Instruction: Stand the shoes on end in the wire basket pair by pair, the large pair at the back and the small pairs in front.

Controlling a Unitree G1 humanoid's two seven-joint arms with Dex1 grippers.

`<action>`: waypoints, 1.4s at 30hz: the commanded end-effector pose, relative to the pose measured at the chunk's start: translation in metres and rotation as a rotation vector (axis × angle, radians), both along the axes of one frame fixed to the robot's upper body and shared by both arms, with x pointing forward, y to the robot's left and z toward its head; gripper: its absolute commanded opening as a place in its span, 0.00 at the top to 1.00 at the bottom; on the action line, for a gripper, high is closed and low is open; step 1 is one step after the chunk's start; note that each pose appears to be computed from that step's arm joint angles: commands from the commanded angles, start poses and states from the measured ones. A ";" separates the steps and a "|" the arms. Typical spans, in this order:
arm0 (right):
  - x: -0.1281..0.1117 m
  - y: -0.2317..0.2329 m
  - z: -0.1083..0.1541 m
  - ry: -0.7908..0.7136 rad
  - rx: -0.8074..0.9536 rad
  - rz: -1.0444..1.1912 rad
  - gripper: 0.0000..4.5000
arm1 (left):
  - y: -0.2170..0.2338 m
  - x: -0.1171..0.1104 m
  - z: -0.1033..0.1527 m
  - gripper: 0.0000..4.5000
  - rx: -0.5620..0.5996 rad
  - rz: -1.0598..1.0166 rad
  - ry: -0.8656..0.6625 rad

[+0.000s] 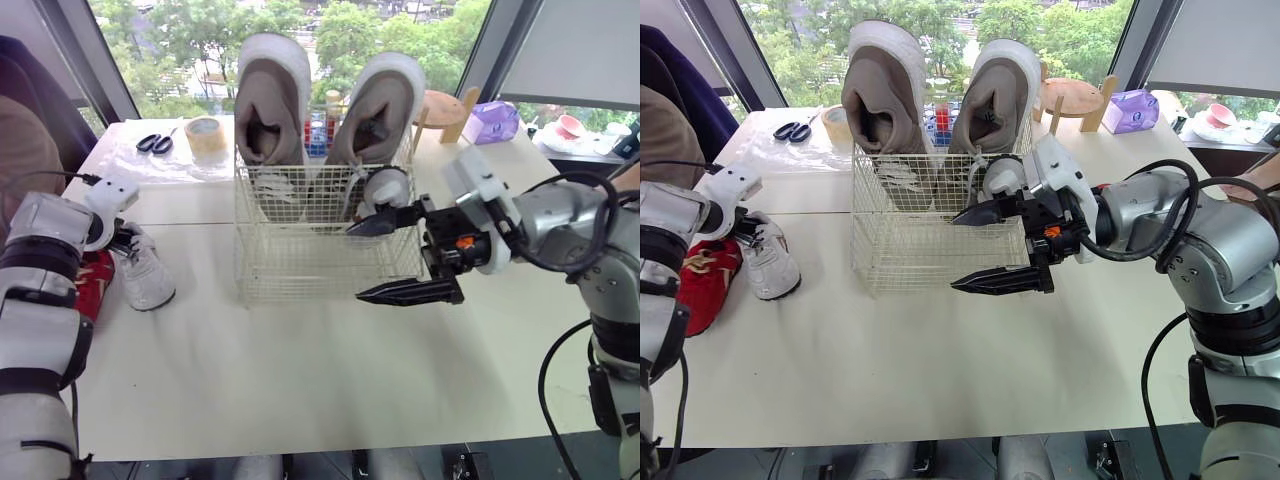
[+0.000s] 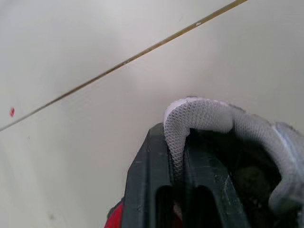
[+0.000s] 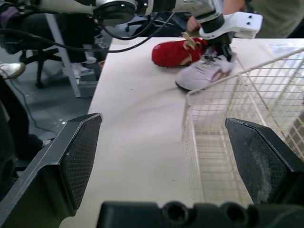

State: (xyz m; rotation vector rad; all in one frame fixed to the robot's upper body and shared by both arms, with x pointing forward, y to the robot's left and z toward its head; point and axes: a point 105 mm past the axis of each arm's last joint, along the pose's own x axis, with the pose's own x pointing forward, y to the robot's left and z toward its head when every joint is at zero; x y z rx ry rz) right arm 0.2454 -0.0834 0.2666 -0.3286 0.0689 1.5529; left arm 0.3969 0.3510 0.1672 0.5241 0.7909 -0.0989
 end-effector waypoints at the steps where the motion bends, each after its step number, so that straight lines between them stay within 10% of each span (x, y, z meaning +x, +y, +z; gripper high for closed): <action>1: -0.003 -0.001 0.009 -0.042 0.033 -0.004 0.00 | 0.005 0.002 0.014 0.98 0.035 -0.004 -0.027; 12: 0.001 -0.005 0.011 -0.054 0.054 -0.025 0.00 | 0.005 -0.005 0.086 0.98 -0.097 0.009 -0.281; 17: 0.009 -0.019 0.023 -0.034 0.115 -0.096 0.00 | -0.031 -0.053 0.175 0.98 -0.284 -0.062 -0.703; 23: 0.025 -0.029 0.033 -0.011 0.162 -0.145 0.00 | -0.084 -0.126 0.222 0.98 -0.414 -0.275 -1.112; 27: 0.037 -0.031 0.032 -0.017 0.122 -0.151 0.00 | -0.127 -0.141 0.231 0.98 -0.496 -0.366 -1.269; 42: 0.040 -0.044 0.031 -0.022 0.065 -0.211 0.00 | -0.222 -0.112 0.211 0.98 -0.236 -0.715 -1.280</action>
